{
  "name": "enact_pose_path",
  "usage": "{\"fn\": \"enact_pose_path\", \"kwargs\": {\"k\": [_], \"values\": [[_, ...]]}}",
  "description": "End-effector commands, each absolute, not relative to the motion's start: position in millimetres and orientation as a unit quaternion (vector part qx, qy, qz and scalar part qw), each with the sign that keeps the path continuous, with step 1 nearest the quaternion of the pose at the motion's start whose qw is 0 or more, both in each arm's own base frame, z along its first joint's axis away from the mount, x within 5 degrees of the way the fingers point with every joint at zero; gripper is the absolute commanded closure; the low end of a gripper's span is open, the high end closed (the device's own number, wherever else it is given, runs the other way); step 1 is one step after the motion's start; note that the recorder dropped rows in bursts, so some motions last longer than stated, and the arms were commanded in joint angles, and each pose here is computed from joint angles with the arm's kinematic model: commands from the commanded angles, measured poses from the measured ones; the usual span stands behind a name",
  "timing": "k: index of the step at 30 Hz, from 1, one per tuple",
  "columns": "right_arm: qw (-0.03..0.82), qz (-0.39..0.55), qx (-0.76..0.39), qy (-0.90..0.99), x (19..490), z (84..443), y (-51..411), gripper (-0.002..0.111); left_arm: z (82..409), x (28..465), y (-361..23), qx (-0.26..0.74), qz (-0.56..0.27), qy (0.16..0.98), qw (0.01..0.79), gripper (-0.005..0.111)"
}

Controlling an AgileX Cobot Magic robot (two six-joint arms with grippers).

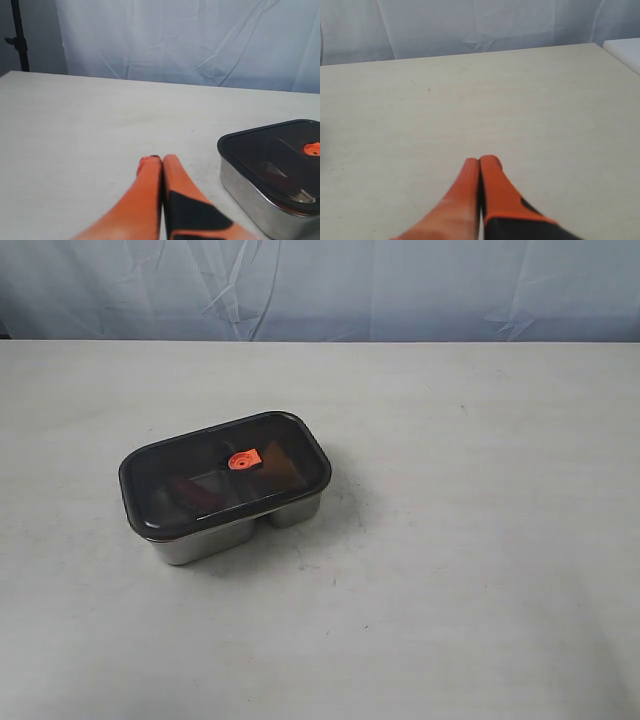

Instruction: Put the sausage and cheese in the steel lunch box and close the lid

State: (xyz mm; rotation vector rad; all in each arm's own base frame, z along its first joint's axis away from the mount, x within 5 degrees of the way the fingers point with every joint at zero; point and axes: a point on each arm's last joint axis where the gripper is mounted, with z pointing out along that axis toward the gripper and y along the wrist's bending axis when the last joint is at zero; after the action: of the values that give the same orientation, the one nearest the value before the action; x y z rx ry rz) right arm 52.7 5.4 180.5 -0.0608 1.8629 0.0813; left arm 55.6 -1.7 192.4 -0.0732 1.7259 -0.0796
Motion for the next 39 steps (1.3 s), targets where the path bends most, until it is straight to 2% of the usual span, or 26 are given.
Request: {"fn": "enact_pose_path", "kwargs": {"k": [1, 39], "values": [[0.600, 0.032, -0.025, 0.799, 52.6, 179.9, 4.9, 0.108, 193.0, 55.6, 0.4, -0.005, 0.003, 0.753, 0.658, 0.107], [0.601, 0.031, -0.026, 0.798, 52.7, 180.3, 4.9, 0.108, 193.0, 55.6, -0.3, 0.025, 0.016, 0.753, 0.657, 0.107]]}}
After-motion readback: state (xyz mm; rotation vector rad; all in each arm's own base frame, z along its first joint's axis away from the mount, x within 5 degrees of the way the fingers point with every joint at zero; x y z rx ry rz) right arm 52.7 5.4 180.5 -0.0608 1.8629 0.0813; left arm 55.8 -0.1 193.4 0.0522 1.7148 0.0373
